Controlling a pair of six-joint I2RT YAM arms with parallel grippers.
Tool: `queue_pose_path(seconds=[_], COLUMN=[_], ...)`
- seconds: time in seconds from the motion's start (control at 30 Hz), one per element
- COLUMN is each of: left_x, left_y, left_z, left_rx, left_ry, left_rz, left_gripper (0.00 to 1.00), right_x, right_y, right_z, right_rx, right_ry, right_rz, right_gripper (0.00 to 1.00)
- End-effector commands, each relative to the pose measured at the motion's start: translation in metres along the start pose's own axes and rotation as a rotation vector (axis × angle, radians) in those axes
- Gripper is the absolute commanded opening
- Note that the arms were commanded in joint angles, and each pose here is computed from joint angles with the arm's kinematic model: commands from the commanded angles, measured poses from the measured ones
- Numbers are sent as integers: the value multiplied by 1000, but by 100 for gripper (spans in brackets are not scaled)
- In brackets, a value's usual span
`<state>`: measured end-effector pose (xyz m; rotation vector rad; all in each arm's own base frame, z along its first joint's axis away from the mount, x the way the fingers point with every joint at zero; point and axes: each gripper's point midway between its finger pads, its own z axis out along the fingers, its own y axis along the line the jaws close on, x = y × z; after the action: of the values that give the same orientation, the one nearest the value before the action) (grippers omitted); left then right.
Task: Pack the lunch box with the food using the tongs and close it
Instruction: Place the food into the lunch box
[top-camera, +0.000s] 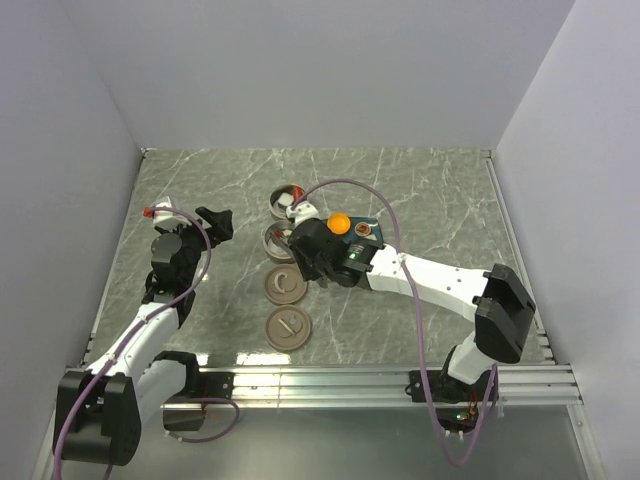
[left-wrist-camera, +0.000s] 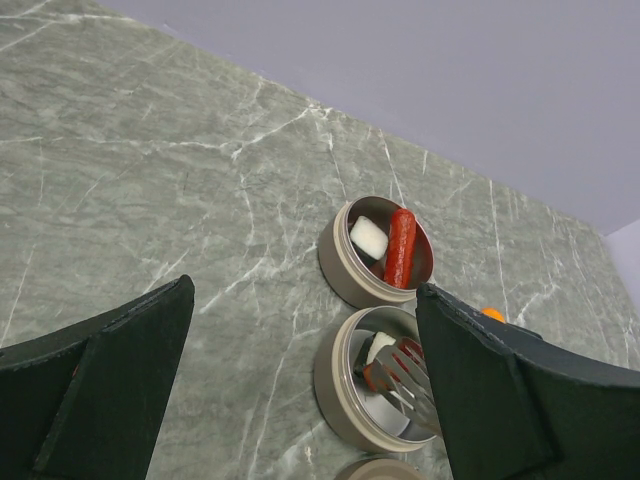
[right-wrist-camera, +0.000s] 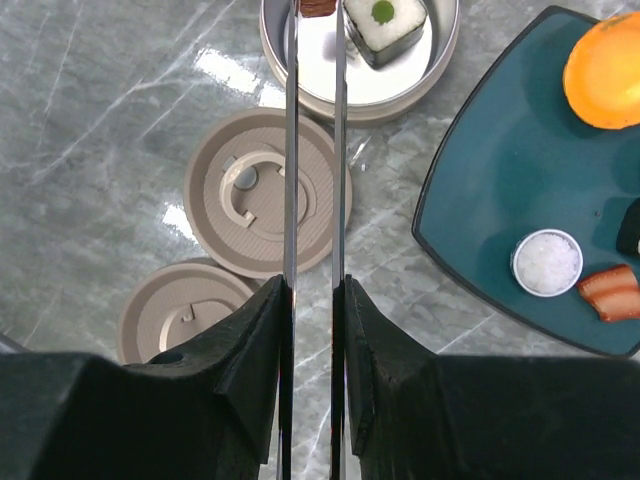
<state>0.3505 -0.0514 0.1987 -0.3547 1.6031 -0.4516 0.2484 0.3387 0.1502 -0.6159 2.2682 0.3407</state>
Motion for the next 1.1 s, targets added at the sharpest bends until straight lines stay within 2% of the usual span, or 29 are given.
queue_pose_path(seconds=[0.0,0.17,0.33,0.67,1.07], left_x=[-19,-19,-18,-18,-17], left_y=[-12,-12,-12,-11,-11], left_z=[4,4,4,4,6], left_rx=[40,40,40,38,35], left_ry=[-48,-48,-46,-47,-43], left_rz=[4,4,4,2,2], left_gripper=[99,99,99,99,99], right_x=[-35,-39,-46,-78,-111], right_y=[7,6,2,-23,-72], right_z=[-10,-10,-12,-13,38], right_rx=[-7,3,32,87,101], right_ry=[-88,-96,-110,-168,-148], right_rz=[6,2,-5,12,58], right_gripper=[26,46,55,57,57])
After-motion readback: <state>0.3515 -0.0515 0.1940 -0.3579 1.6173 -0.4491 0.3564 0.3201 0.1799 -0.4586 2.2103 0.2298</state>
